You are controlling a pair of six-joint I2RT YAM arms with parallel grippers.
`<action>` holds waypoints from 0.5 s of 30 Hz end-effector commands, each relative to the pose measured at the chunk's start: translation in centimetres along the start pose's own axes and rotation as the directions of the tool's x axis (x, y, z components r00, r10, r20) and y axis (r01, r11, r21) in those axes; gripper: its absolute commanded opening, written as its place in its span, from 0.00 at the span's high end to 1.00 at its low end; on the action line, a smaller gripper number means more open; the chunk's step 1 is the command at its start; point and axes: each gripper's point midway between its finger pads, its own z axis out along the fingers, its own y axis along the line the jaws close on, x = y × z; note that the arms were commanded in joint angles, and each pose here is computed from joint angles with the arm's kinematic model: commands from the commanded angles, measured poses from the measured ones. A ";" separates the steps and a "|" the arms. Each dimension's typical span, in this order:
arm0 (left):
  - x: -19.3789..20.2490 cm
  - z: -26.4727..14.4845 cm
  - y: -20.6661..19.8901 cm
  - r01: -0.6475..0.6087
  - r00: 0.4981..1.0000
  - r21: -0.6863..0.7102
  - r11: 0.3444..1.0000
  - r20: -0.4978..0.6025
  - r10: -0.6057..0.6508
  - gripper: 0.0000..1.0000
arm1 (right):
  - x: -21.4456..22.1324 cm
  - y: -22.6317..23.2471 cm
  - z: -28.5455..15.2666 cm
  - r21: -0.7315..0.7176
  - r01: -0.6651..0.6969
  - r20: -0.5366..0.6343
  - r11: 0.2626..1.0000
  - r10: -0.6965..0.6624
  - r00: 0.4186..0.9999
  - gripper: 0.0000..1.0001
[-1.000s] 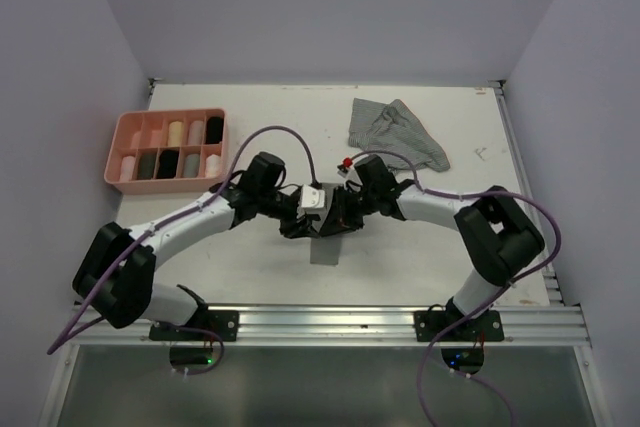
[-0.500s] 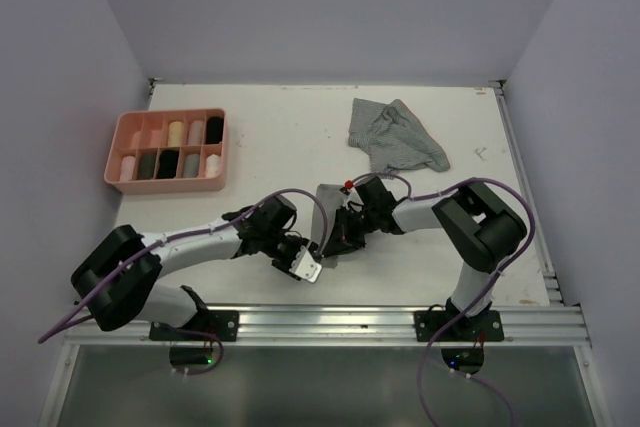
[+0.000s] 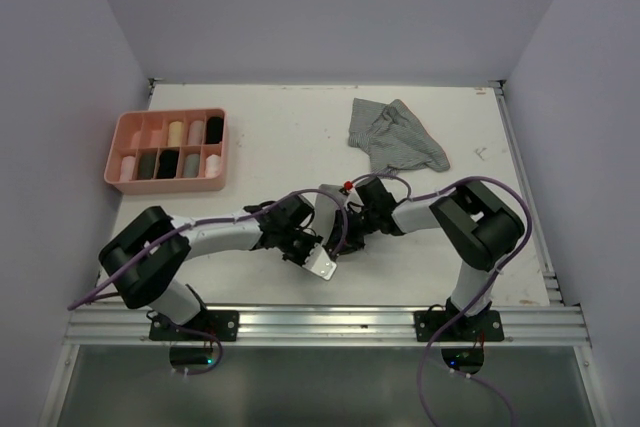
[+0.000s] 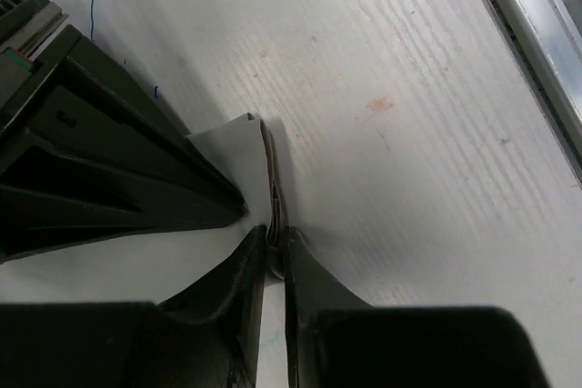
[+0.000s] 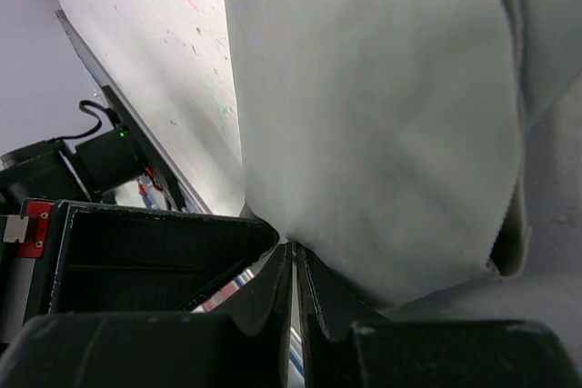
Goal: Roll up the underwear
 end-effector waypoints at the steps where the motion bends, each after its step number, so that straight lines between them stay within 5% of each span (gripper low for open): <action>1: 0.9 -0.3 -1.1 0.012 0.998 0.068 0.998 -0.063 -0.008 0.85 | 1.6 -4.3 0.6 0.135 -0.049 -0.021 0.990 0.052 0.998 0.89; 8: -1.6 -1.2 -1.0 0.066 0.998 0.149 0.987 -0.005 -0.066 1.00 | 1.2 -3.8 0.4 0.131 -0.009 -0.023 0.991 0.012 1.000 0.89; 15: -3.9 -2.3 -0.1 0.089 0.995 0.195 0.977 0.027 -0.096 1.00 | -0.9 0.1 -1.9 0.108 0.073 0.042 0.991 -0.078 0.996 0.86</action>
